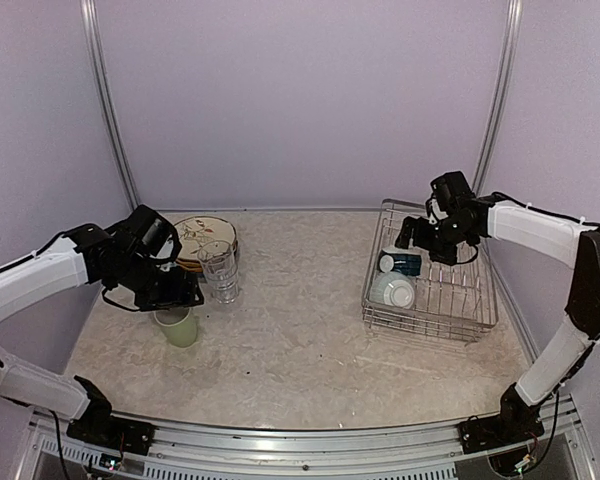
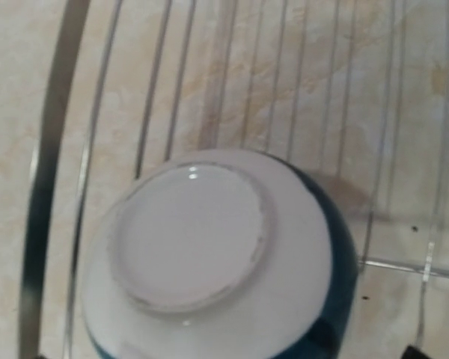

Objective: Unload the mixed dishes from the dish rack
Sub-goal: Grab the bowl from the dish rack.

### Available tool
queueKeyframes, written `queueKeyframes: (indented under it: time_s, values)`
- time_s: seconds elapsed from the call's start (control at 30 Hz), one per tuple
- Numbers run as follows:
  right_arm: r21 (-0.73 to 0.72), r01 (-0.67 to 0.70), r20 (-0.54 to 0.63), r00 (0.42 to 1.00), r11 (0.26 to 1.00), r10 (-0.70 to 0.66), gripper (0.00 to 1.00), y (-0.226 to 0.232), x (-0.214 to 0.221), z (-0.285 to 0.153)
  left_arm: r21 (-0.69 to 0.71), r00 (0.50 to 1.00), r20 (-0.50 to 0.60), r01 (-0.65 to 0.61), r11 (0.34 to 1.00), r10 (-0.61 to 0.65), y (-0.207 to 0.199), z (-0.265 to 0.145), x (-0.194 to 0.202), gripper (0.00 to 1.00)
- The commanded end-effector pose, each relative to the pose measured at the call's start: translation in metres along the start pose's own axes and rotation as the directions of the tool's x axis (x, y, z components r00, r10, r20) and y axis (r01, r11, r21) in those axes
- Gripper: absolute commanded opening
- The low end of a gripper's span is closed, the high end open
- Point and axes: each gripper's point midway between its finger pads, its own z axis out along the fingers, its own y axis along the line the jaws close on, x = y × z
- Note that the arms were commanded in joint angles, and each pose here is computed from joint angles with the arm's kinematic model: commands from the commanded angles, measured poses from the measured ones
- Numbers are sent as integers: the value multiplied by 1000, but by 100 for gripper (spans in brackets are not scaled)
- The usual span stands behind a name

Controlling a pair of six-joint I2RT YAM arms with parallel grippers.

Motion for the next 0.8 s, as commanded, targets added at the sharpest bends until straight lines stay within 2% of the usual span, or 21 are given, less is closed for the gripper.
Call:
queueKeyframes:
  time_s: [0.0,0.33,0.77]
  values:
    - [-118,43,30,999,992,-40,100,18,-5,-17,54,997,65,-37,998,34,-9,-16,-8,82]
    - [-31,124,-100,987,992,-126,100,23,41,-33,111,987,159,-55,992,37,-17,-38,-21,84]
    - [27,124,-217,969,992,-115,100,30,91,-5,145,985,166,-69,987,45,-26,-41,-26,85]
